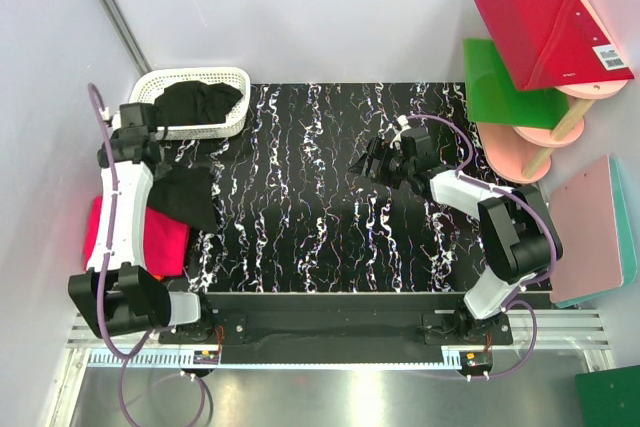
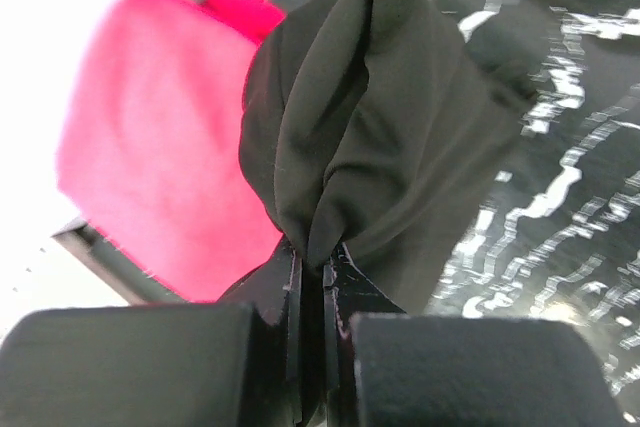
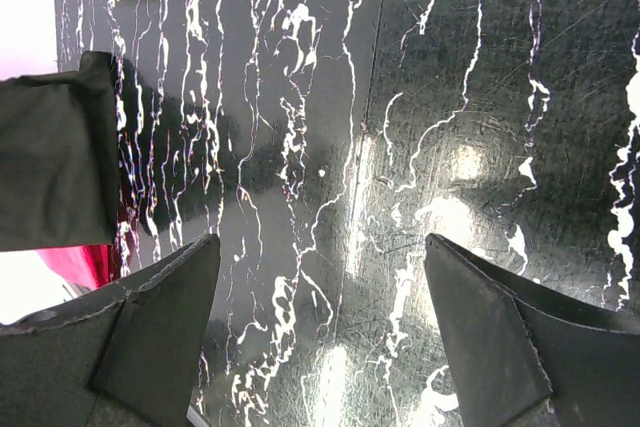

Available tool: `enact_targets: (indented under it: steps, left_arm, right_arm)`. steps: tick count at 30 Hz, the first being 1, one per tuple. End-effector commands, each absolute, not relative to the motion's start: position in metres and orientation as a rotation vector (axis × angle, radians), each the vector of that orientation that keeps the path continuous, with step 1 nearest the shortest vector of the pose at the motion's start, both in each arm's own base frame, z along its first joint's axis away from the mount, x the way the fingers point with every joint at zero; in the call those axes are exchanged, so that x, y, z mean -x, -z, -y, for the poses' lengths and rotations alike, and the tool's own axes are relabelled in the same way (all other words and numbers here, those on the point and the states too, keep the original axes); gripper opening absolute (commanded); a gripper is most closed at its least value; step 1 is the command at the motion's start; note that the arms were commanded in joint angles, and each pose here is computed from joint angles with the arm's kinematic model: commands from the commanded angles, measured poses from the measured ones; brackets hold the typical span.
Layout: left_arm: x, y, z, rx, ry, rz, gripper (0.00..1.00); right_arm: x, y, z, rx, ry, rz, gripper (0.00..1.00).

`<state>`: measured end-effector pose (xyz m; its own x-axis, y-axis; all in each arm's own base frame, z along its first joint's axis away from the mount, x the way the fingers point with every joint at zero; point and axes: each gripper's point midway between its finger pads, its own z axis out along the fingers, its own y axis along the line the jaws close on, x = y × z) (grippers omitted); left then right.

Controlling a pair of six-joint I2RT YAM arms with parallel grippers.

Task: Fold and stack the t-shirts
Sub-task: Put the neatly folded tshirt into the corner of the board with the left arm

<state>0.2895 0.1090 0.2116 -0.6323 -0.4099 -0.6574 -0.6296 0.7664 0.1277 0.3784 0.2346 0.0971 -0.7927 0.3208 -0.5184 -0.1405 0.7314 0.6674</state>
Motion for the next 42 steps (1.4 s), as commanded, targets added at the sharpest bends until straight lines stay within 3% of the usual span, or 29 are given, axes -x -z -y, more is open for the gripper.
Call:
enact_targets:
  steps: [1, 19, 21, 22, 23, 24, 29, 35, 38, 39, 40, 42]
  left_arm:
    - [-0.257, -0.227, -0.156, 0.894, -0.648, -2.279, 0.00]
    - [-0.190, -0.221, -0.217, 1.206, -1.125, -2.163, 0.00]
    - [-0.186, -0.219, -0.220, 1.233, -1.134, -2.158, 0.22]
    - [-0.184, -0.219, -0.222, 1.248, -1.138, -2.152, 0.56]
    - [-0.183, -0.221, -0.223, 1.256, -1.147, -2.136, 0.98]
    - [-0.184, -0.225, -0.223, 1.261, -1.149, -2.116, 0.99]
    - [-0.207, -0.253, -0.207, 1.183, -0.885, -2.036, 0.99]
    - [-0.258, -0.244, -0.125, 0.817, -0.235, -2.069, 0.99]
    - [-0.276, -0.209, -0.073, 0.700, 0.085, -2.190, 0.64]
    - [-0.279, -0.188, -0.059, 0.679, 0.153, -2.261, 0.40]
    - [-0.282, -0.177, -0.045, 0.641, 0.179, -2.311, 0.26]
    - [-0.282, -0.145, -0.035, 0.644, 0.195, -2.425, 0.11]
  right_arm:
    - [-0.384, -0.107, -0.246, -0.106, -1.011, -2.265, 0.91]
    - [-0.381, -0.083, -0.251, -0.120, -1.045, -2.331, 0.91]
    - [-0.380, -0.082, -0.253, -0.124, -1.059, -2.339, 0.91]
    - [-0.380, -0.081, -0.253, -0.121, -1.061, -2.340, 0.91]
    - [-0.380, -0.080, -0.253, -0.122, -1.056, -2.341, 0.91]
    - [-0.380, -0.080, -0.253, -0.121, -1.057, -2.340, 0.91]
    - [-0.380, -0.076, -0.253, -0.127, -1.056, -2.343, 0.91]
    - [-0.381, -0.069, -0.254, -0.145, -1.064, -2.349, 0.91]
    - [-0.382, -0.067, -0.253, -0.148, -1.053, -2.351, 0.91]
    - [-0.382, -0.066, -0.254, -0.149, -1.054, -2.354, 0.91]
    - [-0.384, -0.066, -0.253, -0.150, -1.054, -2.352, 0.91]
    - [-0.384, -0.066, -0.254, -0.150, -1.055, -2.355, 0.91]
